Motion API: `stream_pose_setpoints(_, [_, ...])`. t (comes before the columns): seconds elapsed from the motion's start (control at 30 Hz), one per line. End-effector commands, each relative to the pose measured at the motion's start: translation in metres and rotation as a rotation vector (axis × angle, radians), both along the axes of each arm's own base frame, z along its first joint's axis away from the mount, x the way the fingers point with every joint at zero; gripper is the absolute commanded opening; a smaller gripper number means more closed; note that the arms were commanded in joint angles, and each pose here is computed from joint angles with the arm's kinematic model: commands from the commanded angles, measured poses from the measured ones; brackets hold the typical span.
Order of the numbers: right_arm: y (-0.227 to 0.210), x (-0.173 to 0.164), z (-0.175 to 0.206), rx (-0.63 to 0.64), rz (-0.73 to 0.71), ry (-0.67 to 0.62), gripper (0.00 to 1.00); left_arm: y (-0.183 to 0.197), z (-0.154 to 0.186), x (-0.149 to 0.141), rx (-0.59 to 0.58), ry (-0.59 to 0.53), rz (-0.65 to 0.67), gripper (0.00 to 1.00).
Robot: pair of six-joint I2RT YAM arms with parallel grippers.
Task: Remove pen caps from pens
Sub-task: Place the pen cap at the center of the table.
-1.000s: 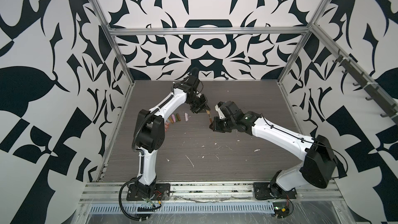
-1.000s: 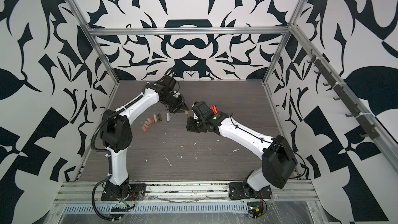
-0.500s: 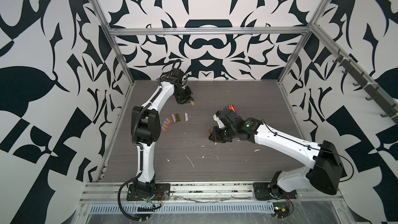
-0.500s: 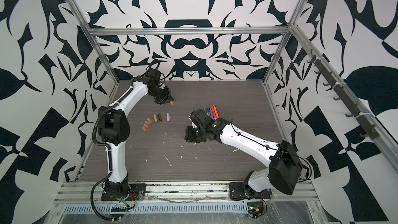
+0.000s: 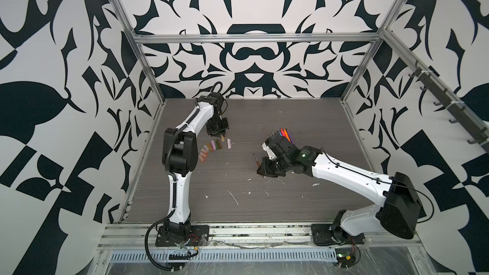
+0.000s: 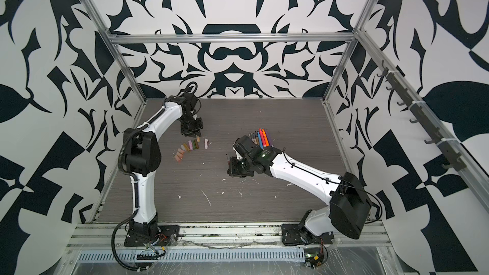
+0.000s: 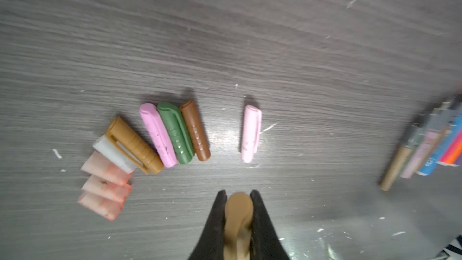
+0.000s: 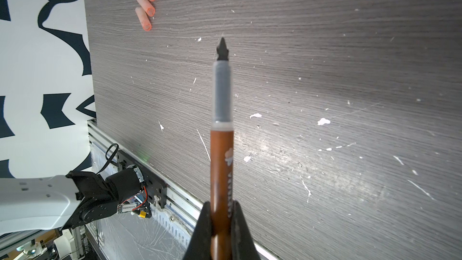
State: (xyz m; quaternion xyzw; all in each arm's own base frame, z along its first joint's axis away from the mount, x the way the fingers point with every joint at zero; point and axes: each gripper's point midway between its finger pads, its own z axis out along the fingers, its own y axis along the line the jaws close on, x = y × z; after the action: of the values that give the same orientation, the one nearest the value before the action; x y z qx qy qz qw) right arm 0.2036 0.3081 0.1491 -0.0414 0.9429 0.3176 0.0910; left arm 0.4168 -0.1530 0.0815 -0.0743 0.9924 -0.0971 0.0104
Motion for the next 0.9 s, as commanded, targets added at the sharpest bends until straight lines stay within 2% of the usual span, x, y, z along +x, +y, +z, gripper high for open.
stream_pose_setpoints(0.0, [0.002, 0.003, 0.007, 0.016, -0.004, -0.018, 0.0, 0.008, -0.017, -0.014, 0.043, 0.084, -0.022, 0.07])
stream_pose_setpoints(0.53, [-0.008, 0.001, 0.008, -0.011, -0.017, -0.02, 0.0, 0.008, -0.053, -0.007, 0.058, 0.132, -0.028, 0.14])
stream_pose_setpoints(0.87, [-0.008, 0.001, 0.009, -0.018, -0.01, -0.021, 0.0, 0.008, -0.048, 0.001, 0.056, 0.11, -0.017, 0.21])
